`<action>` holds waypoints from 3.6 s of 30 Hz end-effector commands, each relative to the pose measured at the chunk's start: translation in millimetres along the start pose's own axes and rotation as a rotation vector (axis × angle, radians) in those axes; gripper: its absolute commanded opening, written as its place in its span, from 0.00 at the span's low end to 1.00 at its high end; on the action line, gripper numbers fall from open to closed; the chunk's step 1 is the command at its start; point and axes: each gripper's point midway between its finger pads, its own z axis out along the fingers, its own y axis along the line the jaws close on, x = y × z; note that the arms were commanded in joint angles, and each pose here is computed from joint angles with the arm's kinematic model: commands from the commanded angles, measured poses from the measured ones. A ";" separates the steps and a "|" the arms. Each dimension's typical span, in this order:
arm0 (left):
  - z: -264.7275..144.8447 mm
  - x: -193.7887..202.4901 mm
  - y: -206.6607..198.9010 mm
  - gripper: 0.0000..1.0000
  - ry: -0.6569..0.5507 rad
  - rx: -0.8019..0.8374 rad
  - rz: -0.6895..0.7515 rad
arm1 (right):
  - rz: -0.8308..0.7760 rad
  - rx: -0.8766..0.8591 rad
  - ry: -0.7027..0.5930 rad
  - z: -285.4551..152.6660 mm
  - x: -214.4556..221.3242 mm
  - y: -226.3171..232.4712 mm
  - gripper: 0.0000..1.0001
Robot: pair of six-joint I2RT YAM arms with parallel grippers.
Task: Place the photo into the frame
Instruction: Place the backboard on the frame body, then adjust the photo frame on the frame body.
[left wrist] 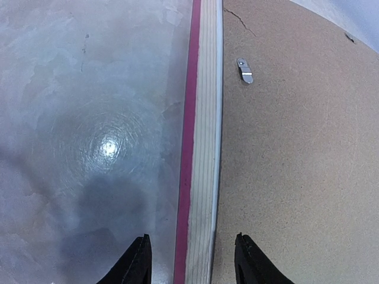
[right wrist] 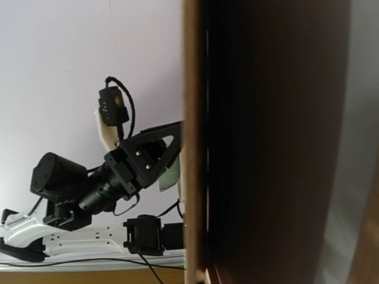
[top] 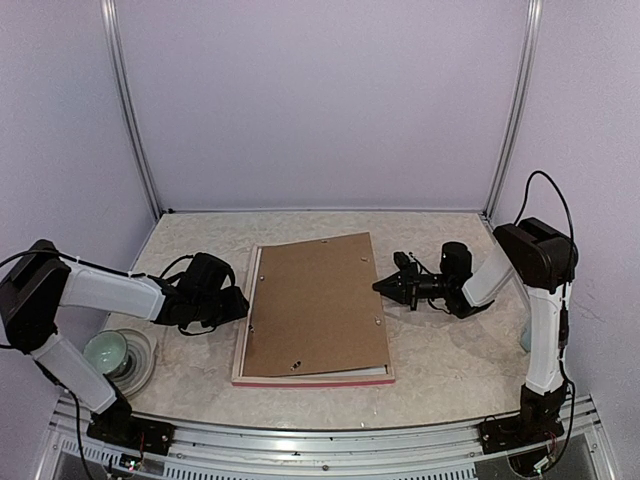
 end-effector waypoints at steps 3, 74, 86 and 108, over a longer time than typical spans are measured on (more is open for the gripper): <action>3.9 5.8 -1.5 0.48 0.014 0.008 -0.005 | -0.066 0.034 0.035 12.5 -1.0 7.1 0.01; 14.1 24.2 1.5 0.48 0.049 0.018 -0.011 | -0.410 0.854 0.173 13.4 5.5 -9.7 0.50; 13.7 21.6 1.8 0.48 0.043 0.017 -0.015 | -0.552 0.934 0.113 1.4 -16.7 22.5 0.63; 8.4 -51.5 -0.4 0.48 -0.146 -0.179 0.100 | -0.761 0.745 -0.030 61.4 -89.3 63.2 0.72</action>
